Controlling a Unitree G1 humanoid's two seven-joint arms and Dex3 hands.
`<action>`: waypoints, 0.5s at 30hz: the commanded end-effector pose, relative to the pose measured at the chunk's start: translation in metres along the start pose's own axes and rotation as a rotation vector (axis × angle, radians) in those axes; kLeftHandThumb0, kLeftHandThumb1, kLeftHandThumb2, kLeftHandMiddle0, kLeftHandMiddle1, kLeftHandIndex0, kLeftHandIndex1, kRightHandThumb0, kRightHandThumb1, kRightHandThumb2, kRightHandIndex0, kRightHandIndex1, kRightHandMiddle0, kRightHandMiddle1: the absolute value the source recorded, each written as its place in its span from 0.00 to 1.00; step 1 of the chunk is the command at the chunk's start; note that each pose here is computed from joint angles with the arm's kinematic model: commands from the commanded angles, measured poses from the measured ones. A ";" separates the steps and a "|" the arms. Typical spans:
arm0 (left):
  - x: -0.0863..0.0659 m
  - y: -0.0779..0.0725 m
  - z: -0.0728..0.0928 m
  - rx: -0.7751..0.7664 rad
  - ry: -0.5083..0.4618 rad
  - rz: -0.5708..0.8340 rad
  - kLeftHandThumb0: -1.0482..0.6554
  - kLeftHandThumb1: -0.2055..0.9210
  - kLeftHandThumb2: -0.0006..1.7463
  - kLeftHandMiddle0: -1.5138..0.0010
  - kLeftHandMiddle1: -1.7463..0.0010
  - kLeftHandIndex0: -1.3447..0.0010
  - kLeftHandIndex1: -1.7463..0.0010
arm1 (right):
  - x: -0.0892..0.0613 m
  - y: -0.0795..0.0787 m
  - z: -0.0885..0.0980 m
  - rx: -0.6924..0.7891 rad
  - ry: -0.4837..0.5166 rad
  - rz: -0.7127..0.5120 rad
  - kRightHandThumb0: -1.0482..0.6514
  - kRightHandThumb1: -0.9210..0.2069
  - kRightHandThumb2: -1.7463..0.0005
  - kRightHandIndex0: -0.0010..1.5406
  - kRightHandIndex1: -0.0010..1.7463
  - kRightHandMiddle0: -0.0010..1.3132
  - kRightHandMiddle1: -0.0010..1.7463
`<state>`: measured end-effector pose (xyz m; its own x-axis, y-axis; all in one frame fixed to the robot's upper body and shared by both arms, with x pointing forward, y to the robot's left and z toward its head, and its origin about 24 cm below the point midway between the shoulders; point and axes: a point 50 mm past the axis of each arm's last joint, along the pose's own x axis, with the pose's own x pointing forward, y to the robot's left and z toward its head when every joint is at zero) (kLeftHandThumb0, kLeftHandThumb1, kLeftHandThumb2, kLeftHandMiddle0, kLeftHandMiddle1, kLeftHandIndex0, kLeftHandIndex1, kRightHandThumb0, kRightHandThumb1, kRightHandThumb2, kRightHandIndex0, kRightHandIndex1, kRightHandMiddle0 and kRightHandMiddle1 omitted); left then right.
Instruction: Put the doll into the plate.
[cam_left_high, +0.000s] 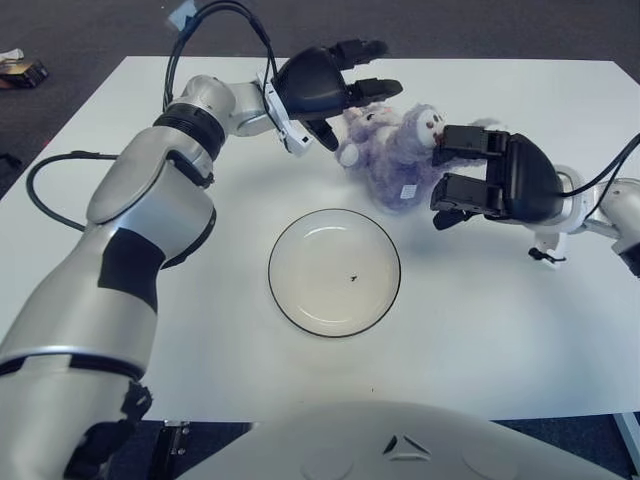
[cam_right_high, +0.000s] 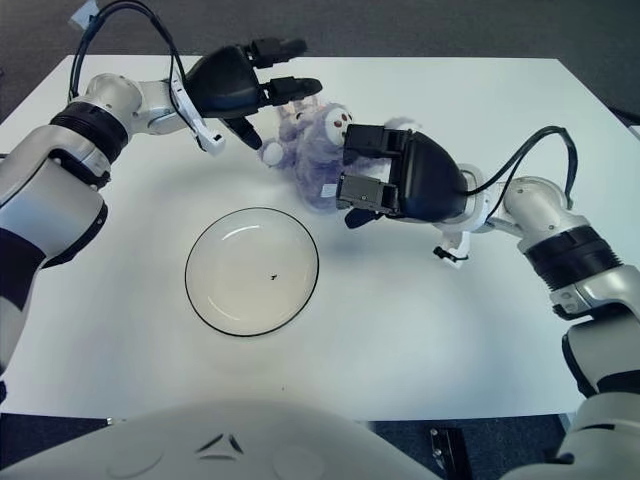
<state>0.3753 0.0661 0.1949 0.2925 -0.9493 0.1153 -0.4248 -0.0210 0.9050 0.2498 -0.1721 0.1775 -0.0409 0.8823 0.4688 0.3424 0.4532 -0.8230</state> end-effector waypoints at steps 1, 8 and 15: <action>0.003 0.007 -0.005 0.040 -0.007 -0.026 0.52 0.98 0.01 0.77 0.99 0.70 0.99 | 0.002 -0.007 0.003 0.008 0.012 -0.008 0.61 0.35 0.48 0.42 0.72 0.32 0.99; 0.003 0.005 -0.003 -0.027 0.008 -0.038 0.49 0.99 0.01 0.73 0.99 0.67 0.99 | 0.003 -0.013 0.004 0.063 0.030 0.022 0.61 0.36 0.49 0.43 0.70 0.34 0.98; 0.004 0.006 -0.002 -0.066 0.017 -0.043 0.46 1.00 0.01 0.72 0.99 0.66 0.99 | 0.004 -0.014 0.005 0.078 0.038 0.028 0.61 0.37 0.48 0.44 0.70 0.35 0.98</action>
<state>0.3753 0.0644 0.1950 0.3204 -0.9448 0.0689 -0.3536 -0.0518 0.9339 0.2408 -0.1737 0.1883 -0.0039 0.8967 0.4427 0.2738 0.4267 -0.8620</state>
